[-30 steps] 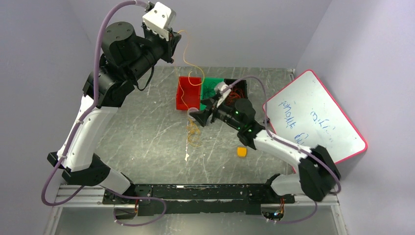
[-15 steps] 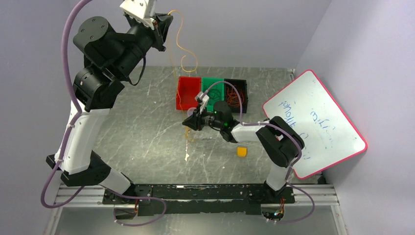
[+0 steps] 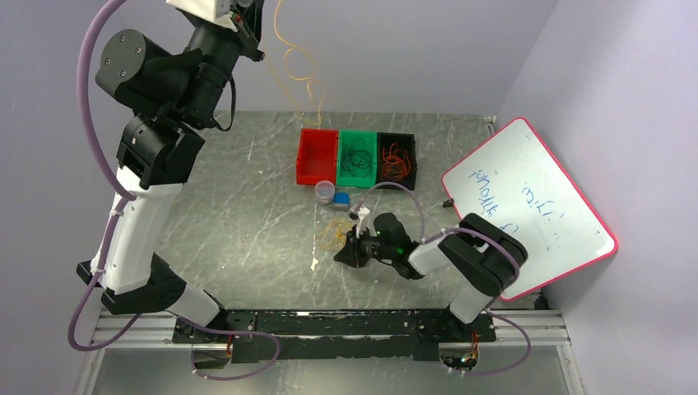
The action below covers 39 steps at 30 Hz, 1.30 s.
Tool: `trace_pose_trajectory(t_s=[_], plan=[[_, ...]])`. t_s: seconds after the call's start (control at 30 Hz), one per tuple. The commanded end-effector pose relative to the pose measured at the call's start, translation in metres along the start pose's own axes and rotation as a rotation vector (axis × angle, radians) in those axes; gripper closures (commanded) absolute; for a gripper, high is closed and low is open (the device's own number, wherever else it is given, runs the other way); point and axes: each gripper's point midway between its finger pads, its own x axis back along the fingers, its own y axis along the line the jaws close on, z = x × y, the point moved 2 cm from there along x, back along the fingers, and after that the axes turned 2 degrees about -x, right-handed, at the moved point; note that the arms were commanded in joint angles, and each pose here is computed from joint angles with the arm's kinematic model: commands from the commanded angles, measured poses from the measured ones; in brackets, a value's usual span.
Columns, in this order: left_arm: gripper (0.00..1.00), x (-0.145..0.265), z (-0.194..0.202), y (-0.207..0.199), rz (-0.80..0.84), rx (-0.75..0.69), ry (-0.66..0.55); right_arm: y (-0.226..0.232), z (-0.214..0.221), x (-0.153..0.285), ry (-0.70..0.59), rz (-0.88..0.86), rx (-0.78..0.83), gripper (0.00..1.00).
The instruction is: Untangle the cables
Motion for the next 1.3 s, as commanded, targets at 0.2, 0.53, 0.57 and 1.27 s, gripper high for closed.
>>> trace_pose_trajectory(t_s=[0.2,0.53,0.57,1.27], plan=[[0.93,0.001,-0.011,0.013,-0.063,-0.004,-0.045,0.014,-0.043,0.051,-0.162,0.141,0.042,0.75],[0.93,-0.008,0.055,-0.003,-0.046,-0.004,0.131,0.023,-0.123,0.101,-0.291,0.343,0.161,0.64],[0.93,-0.009,0.061,-0.004,-0.043,-0.003,0.145,0.024,-0.129,0.103,-0.301,0.356,0.163,0.64],[0.93,-0.043,0.225,0.000,0.035,0.069,0.417,0.006,-0.153,0.128,-0.370,0.566,0.088,0.60]])
